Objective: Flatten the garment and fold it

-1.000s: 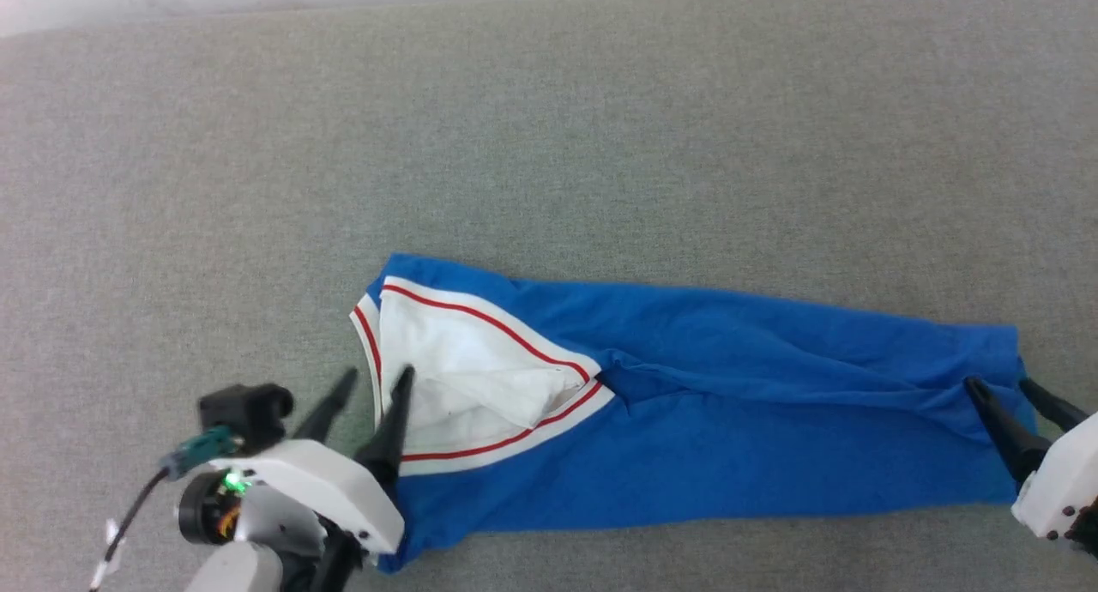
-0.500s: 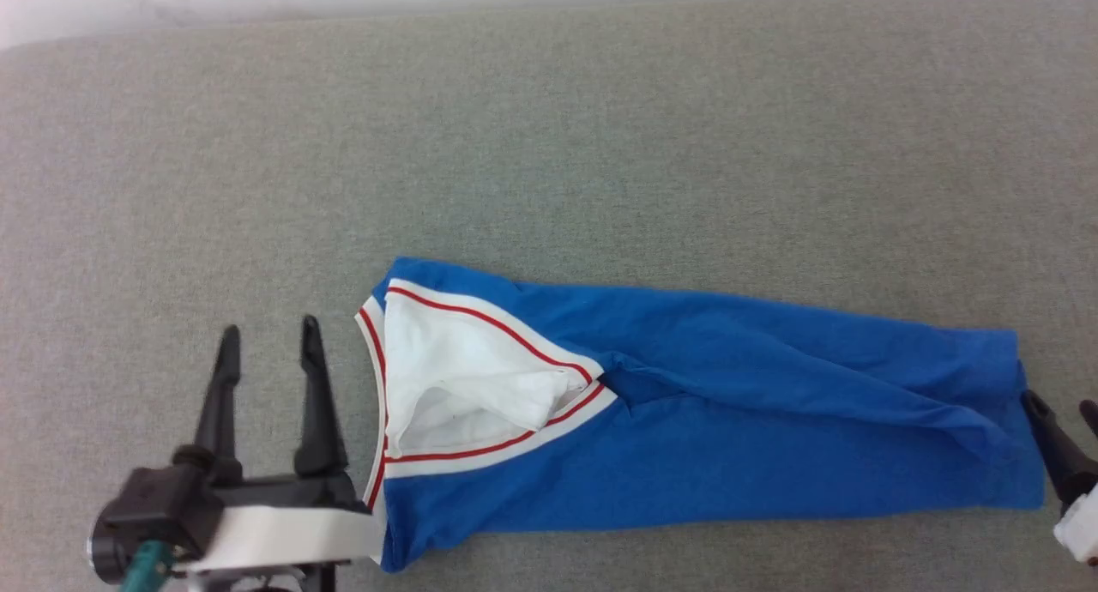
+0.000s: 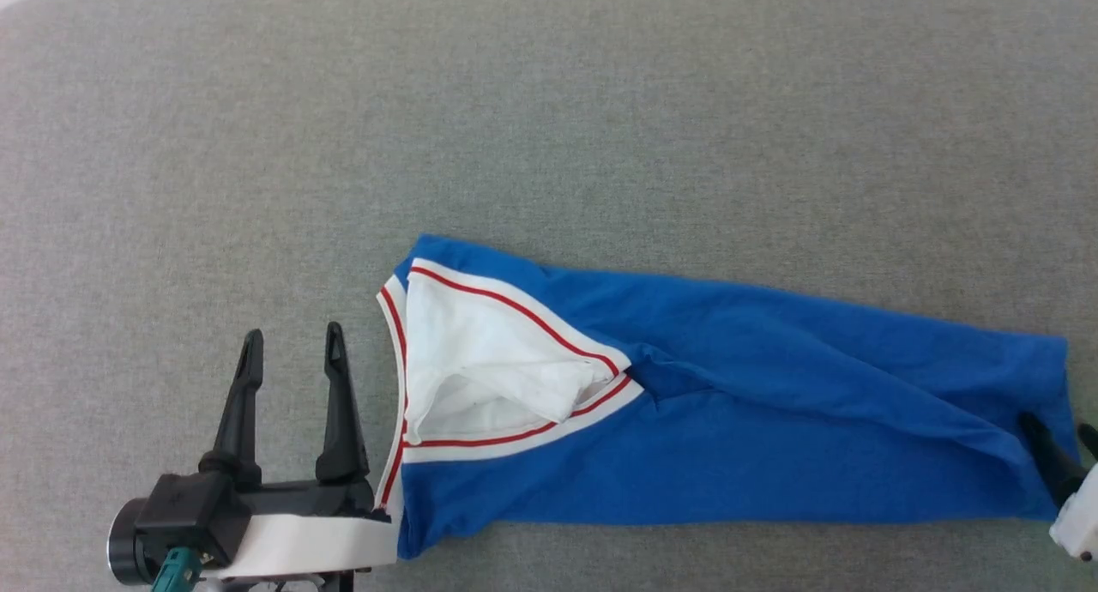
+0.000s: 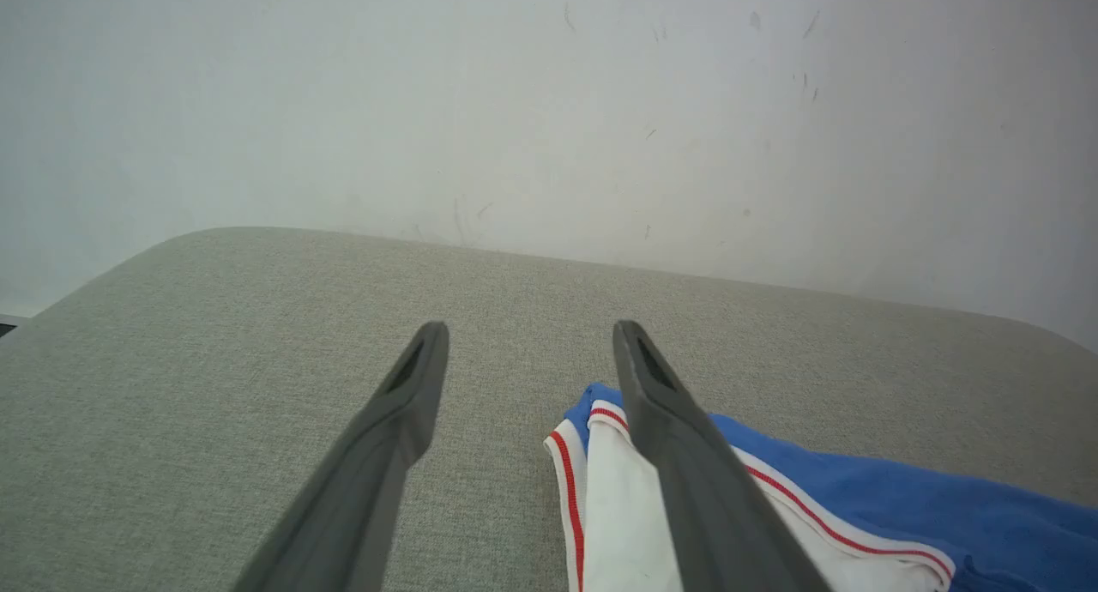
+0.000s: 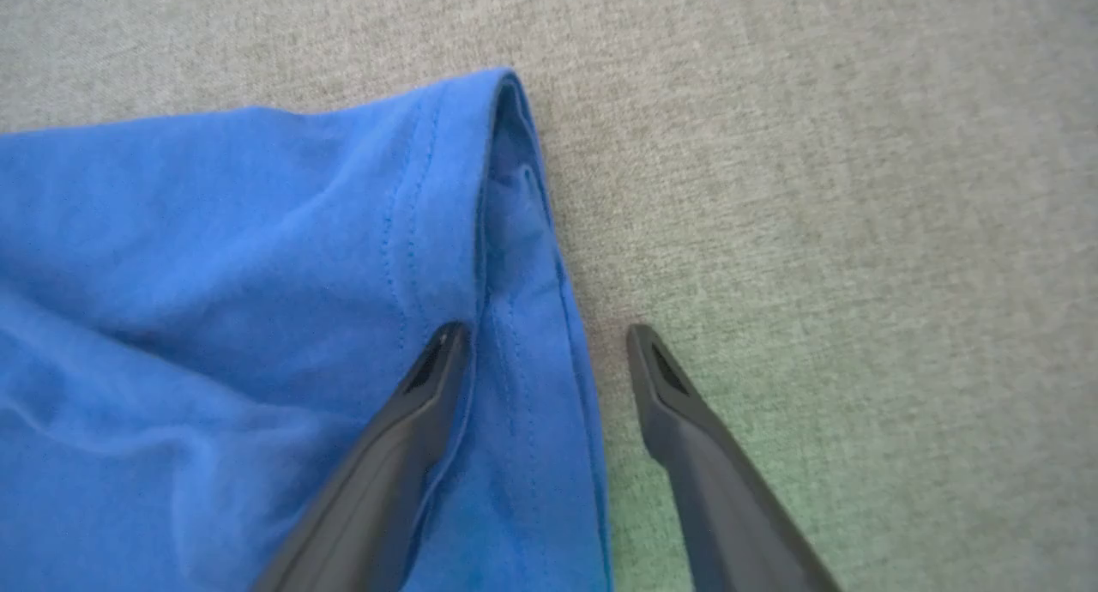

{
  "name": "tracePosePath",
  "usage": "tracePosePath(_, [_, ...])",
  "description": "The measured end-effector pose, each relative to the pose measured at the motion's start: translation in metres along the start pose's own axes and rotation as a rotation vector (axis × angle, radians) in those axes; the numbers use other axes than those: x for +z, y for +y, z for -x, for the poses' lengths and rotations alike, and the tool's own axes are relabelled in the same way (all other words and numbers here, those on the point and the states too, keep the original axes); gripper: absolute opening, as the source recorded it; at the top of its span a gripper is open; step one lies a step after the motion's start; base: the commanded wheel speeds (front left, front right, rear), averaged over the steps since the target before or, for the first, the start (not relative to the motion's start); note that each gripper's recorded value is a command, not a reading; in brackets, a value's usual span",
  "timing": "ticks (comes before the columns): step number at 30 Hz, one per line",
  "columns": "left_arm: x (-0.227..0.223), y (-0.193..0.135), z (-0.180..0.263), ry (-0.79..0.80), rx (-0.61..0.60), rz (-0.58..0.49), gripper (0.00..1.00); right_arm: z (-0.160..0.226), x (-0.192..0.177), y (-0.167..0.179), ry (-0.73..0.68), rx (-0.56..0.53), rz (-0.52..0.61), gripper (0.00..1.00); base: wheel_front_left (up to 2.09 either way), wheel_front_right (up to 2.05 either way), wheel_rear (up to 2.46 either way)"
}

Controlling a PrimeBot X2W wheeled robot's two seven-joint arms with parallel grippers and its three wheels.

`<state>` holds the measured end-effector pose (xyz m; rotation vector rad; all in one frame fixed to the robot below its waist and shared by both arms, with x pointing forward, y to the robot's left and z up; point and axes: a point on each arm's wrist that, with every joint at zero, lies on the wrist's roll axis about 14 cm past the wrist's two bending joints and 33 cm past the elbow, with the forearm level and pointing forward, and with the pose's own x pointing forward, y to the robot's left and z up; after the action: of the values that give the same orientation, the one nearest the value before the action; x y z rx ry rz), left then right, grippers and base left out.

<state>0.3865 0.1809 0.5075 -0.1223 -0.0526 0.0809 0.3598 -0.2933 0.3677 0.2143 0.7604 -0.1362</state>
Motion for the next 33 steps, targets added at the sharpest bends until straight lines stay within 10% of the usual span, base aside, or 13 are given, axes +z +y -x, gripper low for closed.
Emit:
tracePosePath(1, [-0.001, 0.001, 0.0, 0.003, 0.002, -0.001, 1.0, -0.002, -0.001, 0.002, 0.008, 0.005, 0.005, 1.0, 0.0, 0.0, 0.0])
tracePosePath(2, [-0.002, 0.001, 0.0, 0.005, 0.002, -0.002, 1.0, -0.004, -0.002, 0.004, 0.017, 0.013, 0.008, 0.75, 0.0, 0.0, 0.0])
tracePosePath(3, [-0.002, 0.001, 0.0, 0.006, 0.002, -0.002, 1.0, -0.005, -0.003, 0.004, 0.027, 0.016, 0.003, 0.13, 0.0, 0.0, 0.0])
tracePosePath(4, [-0.002, 0.001, 0.0, 0.007, 0.001, -0.002, 1.0, -0.006, -0.003, 0.005, 0.033, 0.022, -0.002, 0.0, 0.0, 0.0, 0.0])
tracePosePath(12, [0.006, -0.002, 0.003, -0.011, -0.015, -0.004, 1.0, 0.001, 0.01, 0.012, -0.02, 0.053, -0.046, 0.0, 0.0, 0.0, 0.0])
tracePosePath(22, [0.022, -0.004, 0.014, -0.046, -0.031, -0.017, 1.0, 0.043, 0.082, -0.063, -0.227, -0.15, 0.031, 0.0, 0.0, 0.0, 0.0])
tracePosePath(33, [0.023, 0.002, 0.029, -0.042, -0.004, 0.004, 1.0, 0.052, 0.057, 0.105, -0.114, 0.325, 0.075, 0.0, 0.0, 0.0, 0.0])
